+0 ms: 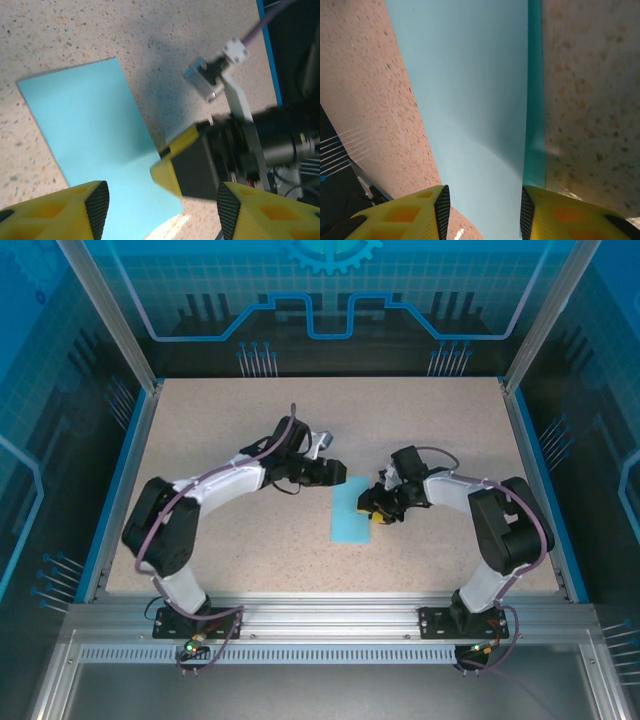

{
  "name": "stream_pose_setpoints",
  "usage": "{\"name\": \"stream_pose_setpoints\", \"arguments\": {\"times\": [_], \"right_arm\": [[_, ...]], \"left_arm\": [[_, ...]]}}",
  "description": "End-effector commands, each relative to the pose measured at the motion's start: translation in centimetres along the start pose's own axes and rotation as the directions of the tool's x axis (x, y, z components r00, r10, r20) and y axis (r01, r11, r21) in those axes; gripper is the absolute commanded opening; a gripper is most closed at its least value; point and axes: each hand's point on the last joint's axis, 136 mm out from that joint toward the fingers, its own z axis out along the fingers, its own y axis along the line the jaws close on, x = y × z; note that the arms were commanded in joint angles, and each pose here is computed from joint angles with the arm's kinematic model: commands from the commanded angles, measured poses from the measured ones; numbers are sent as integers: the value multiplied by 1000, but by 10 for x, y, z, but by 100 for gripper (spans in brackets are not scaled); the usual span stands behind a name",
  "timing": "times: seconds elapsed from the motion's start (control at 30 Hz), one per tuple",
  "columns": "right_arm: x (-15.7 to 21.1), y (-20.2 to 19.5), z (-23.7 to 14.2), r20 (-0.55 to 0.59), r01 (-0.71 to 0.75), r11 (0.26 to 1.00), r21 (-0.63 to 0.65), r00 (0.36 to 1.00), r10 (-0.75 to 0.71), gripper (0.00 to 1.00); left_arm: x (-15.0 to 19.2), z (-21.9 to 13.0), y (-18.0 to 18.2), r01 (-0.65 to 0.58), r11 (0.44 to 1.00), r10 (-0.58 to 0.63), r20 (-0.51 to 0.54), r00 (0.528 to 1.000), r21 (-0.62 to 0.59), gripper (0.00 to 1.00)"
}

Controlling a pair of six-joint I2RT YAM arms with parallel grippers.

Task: Fold a paper plane with a square sheet of paper (fold left side to right side)
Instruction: Fold the triangle a second time at the center of the table.

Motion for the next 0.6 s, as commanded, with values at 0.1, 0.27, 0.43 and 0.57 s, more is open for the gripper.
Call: {"name": "stream_pose_setpoints", "arguments": {"times": [0.1,0.27,0.43,0.57], "right_arm": [[-26,12,-3,6,14,999,-37,1000,-14,36],[-34,16,-5,-9,11,999,-40,1000,-11,27],[-37,19,-5,-27,5,999,-40,1000,-6,25],[-38,18,-5,-28,1,1000,-32,1000,-1,24]], "left_arm": [[59,-5,-14,-219,974,214,-84,973,-64,68],[93,0,-33,-408,904,386,-169,907,-127,71],[109,17,-46,-543,819,492,-262,831,-185,75],[119,36,-49,-612,758,527,-339,779,-227,77]]}}
